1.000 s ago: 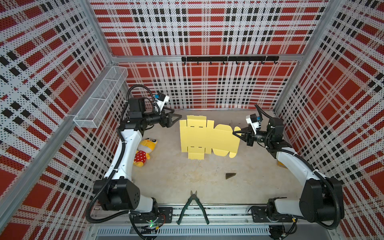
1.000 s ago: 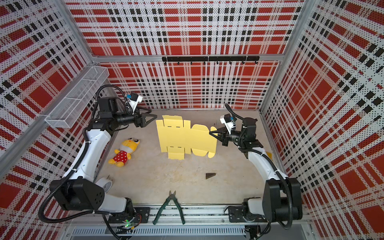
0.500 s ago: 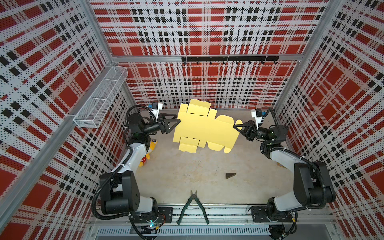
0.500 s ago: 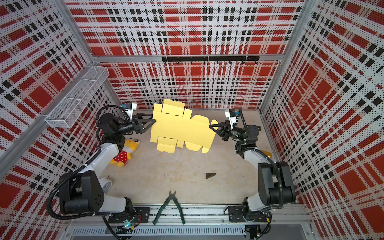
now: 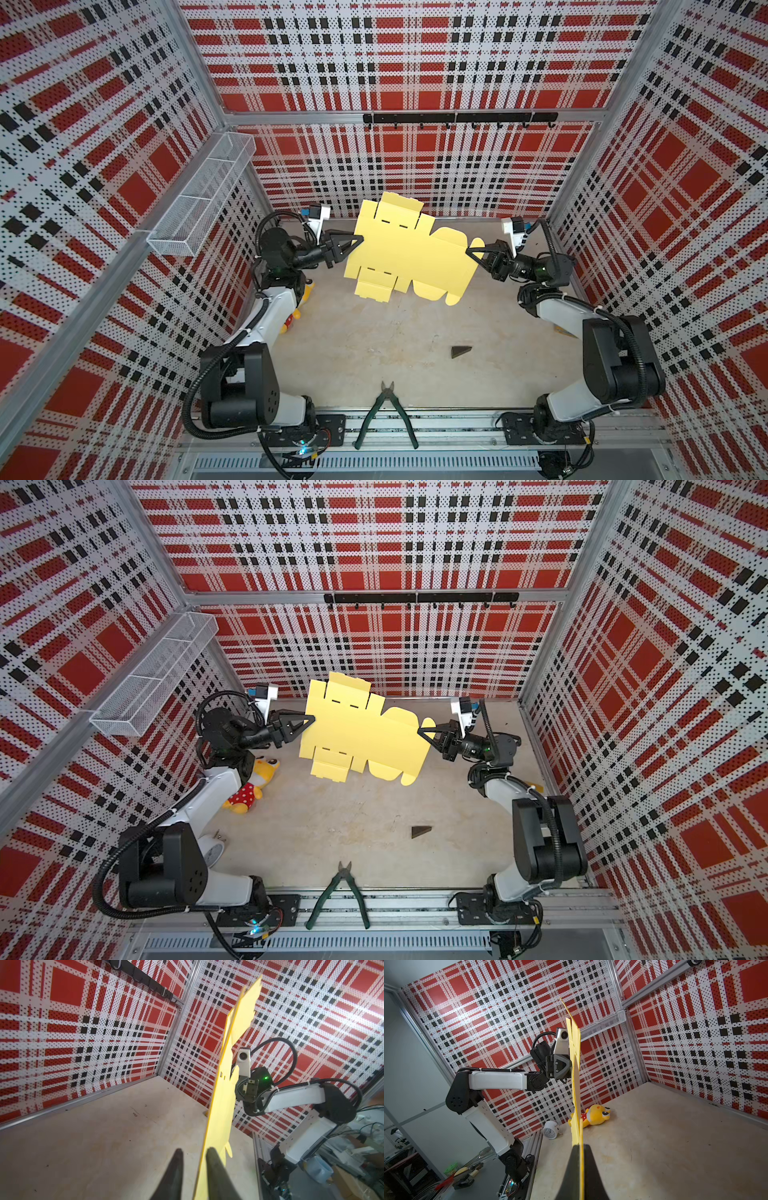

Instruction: Fold the paper box

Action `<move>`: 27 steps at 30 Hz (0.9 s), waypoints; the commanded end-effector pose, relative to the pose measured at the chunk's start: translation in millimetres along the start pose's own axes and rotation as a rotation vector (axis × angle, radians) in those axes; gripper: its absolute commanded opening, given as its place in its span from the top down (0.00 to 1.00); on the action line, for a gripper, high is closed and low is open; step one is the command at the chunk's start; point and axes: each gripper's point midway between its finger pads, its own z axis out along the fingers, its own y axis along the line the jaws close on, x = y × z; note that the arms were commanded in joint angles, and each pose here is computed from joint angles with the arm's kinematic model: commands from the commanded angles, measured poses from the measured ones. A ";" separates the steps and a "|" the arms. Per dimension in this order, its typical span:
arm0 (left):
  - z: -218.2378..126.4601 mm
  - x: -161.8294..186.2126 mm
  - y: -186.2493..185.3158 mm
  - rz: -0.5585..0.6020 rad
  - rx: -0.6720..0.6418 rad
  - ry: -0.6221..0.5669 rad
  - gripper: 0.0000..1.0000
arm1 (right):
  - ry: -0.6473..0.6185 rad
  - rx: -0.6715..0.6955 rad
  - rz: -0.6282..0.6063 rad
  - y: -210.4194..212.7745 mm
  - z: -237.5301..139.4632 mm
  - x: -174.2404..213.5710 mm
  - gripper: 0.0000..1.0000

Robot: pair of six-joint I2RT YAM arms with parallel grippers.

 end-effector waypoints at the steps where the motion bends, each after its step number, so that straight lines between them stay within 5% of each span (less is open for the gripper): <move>1: 1.4 -13.6 -2.0 0.037 -0.002 -0.022 0.95 | -0.024 -0.014 -0.047 6.4 1.1 -4.5 0.78; 4: -2.9 -15.9 -0.1 0.043 -0.015 -0.028 1.00 | -0.032 0.010 -0.061 5.3 -1.3 -2.2 0.55; 6: -6.6 -18.7 2.0 0.049 -0.027 -0.034 1.00 | -0.032 0.053 -0.056 -2.3 -4.0 -1.5 0.00; 18: -21.2 -22.5 23.3 -0.039 -0.170 0.001 1.00 | 0.108 0.637 -0.058 -59.8 -47.9 4.3 0.00; 22: -19.5 15.6 42.3 0.012 -0.414 0.272 1.00 | 0.129 0.773 -0.022 -64.7 -64.6 4.3 0.00; 24: -14.8 34.5 37.9 0.088 -0.463 0.412 1.00 | 0.111 0.967 0.026 -79.1 -90.4 1.8 0.00; 27: -9.2 46.0 31.5 0.100 -0.454 0.454 1.00 | 0.096 1.262 0.100 -90.6 -136.7 1.7 0.00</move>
